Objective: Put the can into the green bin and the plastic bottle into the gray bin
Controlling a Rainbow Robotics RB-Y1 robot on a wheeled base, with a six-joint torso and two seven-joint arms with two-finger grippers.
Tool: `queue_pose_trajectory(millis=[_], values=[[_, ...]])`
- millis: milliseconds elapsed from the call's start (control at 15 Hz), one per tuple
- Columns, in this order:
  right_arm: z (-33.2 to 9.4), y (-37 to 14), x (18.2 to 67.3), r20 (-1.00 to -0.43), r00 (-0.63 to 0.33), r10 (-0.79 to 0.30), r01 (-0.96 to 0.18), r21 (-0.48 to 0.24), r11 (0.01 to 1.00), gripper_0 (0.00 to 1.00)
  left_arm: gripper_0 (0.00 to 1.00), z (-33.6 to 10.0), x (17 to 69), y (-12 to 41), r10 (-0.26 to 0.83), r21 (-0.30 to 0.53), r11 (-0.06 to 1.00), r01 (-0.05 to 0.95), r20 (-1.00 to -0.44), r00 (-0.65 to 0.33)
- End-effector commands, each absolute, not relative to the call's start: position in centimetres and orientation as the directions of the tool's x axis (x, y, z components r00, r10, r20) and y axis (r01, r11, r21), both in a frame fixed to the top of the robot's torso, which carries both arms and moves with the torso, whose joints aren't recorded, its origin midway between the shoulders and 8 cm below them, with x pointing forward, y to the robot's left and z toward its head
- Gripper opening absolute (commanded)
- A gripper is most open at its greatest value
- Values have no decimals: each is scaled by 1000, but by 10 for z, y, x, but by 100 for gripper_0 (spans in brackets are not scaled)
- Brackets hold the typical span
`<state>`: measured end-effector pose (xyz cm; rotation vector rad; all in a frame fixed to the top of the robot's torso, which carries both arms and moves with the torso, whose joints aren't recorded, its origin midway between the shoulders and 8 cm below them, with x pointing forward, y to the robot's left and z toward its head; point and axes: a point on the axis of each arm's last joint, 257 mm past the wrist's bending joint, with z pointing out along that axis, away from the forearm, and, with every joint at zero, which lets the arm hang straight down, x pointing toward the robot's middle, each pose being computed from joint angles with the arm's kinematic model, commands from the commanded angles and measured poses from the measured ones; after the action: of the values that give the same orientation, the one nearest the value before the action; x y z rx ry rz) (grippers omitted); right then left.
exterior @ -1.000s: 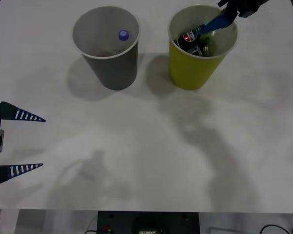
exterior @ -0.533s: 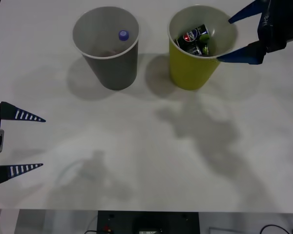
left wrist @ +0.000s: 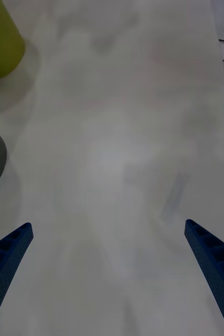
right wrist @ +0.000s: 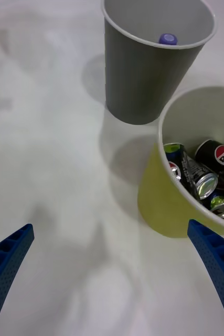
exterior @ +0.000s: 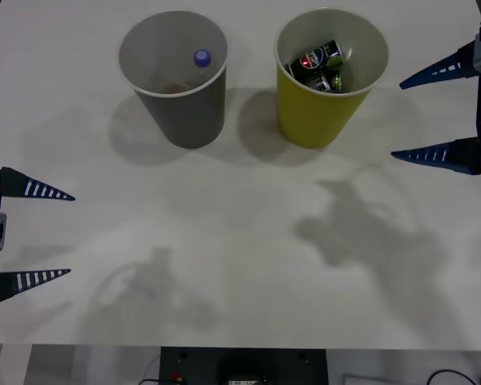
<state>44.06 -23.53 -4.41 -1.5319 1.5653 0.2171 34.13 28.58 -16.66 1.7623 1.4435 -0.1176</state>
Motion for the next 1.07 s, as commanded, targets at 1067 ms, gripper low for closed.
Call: queue_pose_trajectory(millis=[1067], values=[[-161, -279, 346, -547, 98, -831, -887, -427, 176, 100, 100, -167, 341, 286, 769, 532, 10, 847, -546, 334]])
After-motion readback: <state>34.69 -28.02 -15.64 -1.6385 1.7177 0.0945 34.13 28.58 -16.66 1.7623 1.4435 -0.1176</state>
